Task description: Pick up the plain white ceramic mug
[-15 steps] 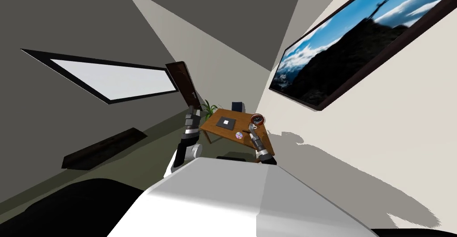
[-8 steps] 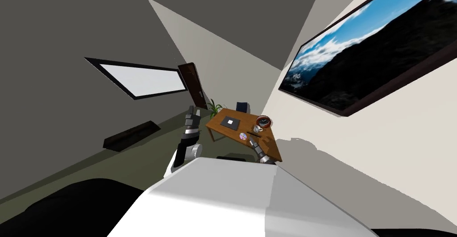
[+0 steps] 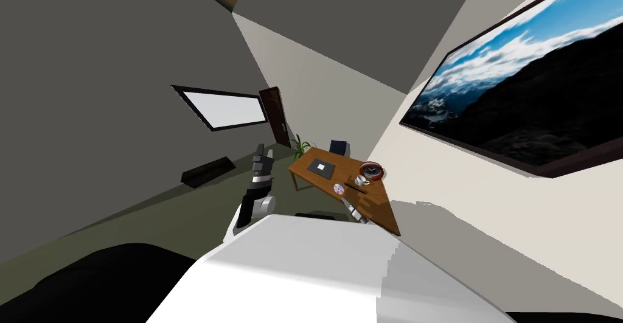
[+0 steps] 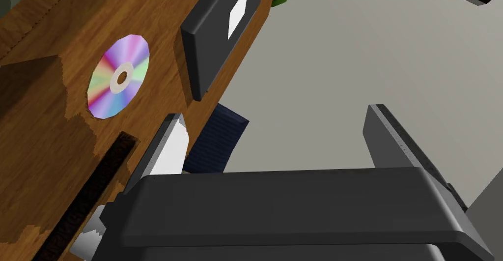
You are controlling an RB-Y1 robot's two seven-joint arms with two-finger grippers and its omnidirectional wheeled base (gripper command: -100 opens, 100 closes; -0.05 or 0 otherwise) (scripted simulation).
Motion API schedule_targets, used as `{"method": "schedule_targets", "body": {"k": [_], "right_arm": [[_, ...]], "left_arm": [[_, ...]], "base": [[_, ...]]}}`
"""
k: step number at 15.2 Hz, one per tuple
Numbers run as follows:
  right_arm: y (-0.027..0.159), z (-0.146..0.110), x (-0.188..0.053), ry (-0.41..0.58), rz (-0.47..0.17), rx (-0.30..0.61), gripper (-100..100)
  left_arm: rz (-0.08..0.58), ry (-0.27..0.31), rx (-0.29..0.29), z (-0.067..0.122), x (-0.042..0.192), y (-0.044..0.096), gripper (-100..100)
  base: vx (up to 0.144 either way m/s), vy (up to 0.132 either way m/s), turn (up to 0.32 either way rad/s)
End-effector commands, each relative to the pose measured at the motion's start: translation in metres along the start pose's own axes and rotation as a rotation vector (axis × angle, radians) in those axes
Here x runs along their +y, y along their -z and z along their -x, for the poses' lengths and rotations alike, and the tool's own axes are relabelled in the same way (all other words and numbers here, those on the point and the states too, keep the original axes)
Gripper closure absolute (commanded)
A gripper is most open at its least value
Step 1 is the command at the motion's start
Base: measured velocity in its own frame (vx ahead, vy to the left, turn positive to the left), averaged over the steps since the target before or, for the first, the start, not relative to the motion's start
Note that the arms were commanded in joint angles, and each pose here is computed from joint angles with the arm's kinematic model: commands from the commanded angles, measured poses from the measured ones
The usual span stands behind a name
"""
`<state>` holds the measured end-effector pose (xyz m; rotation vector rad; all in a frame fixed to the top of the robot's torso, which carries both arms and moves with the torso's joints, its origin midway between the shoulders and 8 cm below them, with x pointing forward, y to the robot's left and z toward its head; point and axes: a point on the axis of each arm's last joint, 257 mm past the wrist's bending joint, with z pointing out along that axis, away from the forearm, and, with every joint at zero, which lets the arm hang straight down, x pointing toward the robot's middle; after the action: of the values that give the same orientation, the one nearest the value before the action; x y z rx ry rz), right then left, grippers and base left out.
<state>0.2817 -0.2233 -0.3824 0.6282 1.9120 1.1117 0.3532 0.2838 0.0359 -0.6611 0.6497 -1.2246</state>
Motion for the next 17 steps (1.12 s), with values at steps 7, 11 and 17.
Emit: {"method": "schedule_targets", "body": {"k": [7, 11, 17], "right_arm": [[0.051, -0.008, -0.083, 0.088, -0.176, 0.132, -100], [0.098, -0.004, -0.138, 0.152, -0.304, 0.225, -100], [0.159, 0.019, -0.19, 0.229, -0.451, 0.314, -100]], "left_arm": [[0.0, 0.0, 0.0, 0.0, 0.0, 0.0, 0], [0.0, 0.0, 0.0, 0.0, 0.0, 0.0, 0], [0.0, 0.0, 0.0, 0.0, 0.0, 0.0, 0]], "base": [[0.008, 0.028, 0.176], [0.021, 0.032, 0.244], [0.027, 0.022, 0.258]]}}
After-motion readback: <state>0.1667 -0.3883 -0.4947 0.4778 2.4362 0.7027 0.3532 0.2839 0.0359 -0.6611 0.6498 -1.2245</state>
